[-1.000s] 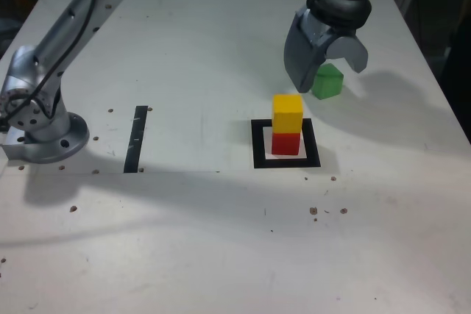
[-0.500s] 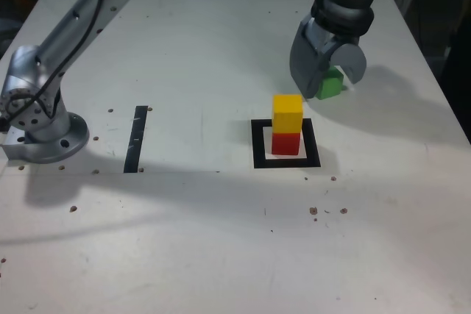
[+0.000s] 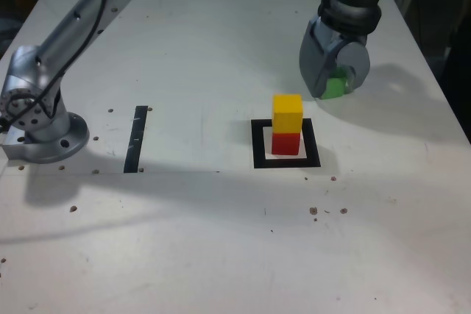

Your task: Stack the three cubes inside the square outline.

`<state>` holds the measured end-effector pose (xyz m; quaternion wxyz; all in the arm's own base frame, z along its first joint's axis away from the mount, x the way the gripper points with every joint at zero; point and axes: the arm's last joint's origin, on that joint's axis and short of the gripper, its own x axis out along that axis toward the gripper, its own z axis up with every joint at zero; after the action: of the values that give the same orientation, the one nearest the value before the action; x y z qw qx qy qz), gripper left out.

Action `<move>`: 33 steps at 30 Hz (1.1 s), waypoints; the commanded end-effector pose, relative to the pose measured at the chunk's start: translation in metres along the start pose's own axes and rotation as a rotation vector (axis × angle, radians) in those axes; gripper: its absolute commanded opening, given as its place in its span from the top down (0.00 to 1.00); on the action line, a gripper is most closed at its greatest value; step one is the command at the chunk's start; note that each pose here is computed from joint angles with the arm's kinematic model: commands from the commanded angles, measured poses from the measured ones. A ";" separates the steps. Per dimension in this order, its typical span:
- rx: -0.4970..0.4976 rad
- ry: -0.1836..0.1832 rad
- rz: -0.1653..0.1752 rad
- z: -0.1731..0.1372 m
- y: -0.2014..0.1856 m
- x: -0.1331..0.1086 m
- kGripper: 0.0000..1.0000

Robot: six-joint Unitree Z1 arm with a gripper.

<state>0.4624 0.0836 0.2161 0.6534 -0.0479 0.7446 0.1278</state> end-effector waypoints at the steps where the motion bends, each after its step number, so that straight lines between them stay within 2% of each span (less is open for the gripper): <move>1: 0.015 -0.016 0.011 -0.003 0.001 -0.010 0.76; 5: 0.048 -0.040 0.030 -0.012 0.003 -0.030 0.82; 8: 0.088 -0.061 0.036 -0.022 0.001 -0.049 0.84; 13: 0.203 -0.110 0.048 -0.059 -0.022 -0.097 0.84; 18: 0.322 -0.174 0.037 -0.102 -0.056 -0.137 0.84; 20: 0.352 -0.183 0.027 -0.116 -0.064 -0.146 0.84; 22: 0.368 -0.170 0.020 -0.127 -0.068 -0.148 0.84; 25: 0.374 -0.127 0.013 -0.137 -0.069 -0.140 0.84; 29: 0.372 -0.068 0.017 -0.140 -0.070 -0.125 0.84; 33: 0.366 -0.032 0.006 -0.140 -0.073 -0.111 0.84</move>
<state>0.3630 -0.0315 0.3349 0.6660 0.0797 0.7417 -0.0054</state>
